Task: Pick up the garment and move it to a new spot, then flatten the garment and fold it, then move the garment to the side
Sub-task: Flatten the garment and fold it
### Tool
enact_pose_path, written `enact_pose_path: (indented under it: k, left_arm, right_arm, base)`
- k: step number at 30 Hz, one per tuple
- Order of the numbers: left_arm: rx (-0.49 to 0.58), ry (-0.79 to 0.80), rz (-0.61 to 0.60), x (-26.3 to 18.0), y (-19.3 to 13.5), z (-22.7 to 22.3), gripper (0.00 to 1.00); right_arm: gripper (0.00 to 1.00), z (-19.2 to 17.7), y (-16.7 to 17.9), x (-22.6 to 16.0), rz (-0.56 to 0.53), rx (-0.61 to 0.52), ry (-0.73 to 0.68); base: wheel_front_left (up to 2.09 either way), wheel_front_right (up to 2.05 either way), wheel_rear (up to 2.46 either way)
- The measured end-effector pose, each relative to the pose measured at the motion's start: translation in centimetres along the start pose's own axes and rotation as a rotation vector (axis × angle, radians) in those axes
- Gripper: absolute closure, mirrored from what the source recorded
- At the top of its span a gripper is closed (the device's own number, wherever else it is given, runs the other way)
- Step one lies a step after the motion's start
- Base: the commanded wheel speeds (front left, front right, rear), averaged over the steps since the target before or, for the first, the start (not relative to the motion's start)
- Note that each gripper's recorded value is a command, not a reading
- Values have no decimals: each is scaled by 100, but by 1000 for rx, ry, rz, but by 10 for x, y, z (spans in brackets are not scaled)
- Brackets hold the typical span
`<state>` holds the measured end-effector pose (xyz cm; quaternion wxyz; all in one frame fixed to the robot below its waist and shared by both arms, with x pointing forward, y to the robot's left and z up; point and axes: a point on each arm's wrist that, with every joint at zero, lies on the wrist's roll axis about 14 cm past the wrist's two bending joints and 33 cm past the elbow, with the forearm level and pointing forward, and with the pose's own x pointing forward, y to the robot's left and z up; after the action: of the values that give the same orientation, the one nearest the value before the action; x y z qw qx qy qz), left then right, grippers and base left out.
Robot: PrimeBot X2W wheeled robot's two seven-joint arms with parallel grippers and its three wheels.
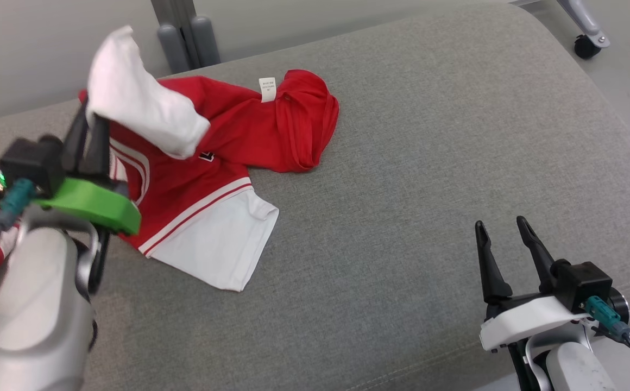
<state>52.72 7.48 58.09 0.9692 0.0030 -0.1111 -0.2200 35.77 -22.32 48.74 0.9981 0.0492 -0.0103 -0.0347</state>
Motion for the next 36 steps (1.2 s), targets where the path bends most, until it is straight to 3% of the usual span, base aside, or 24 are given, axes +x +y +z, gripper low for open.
enact_pose_path:
  k: [7, 12, 18, 22, 23, 24, 25, 36]
  left_arm:
    - [-112, 213, 22, -88, -32, -75, 100]
    - [-196, 320, 78, -142, -46, -105, 100]
    - [-233, 349, 252, -181, -15, -111, 100]
    - [-252, 366, 297, -199, -9, -115, 100]
    - [-261, 368, 300, -202, -11, -116, 84]
    - [-265, 367, 300, -203, -13, -115, 11]
    - [-271, 365, 302, -203, -14, -115, 0]
    - [-213, 188, 367, -189, 12, -65, 0]
  right_arm:
    - [0, -2, 10, 2, 31, 8, 2]
    - [0, -4, 24, 8, 75, 11, 6]
    - [0, -7, 44, 17, 136, 16, 13]
    - [0, -10, 53, 21, 163, 20, 19]
    - [0, -11, 54, 22, 168, 20, 22]
    - [0, -12, 56, 23, 173, 21, 25]
    - [0, -13, 57, 23, 175, 21, 27]
    - [0, -12, 65, 24, 200, 23, 25]
  base:
    - [0, 0, 0]
    - [0, 0, 0]
    - [0, 0, 0]
    - [0, 0, 0]
    - [0, 0, 0]
    - [0, 0, 0]
    - [0, 0, 0]
    - [0, 0, 0]
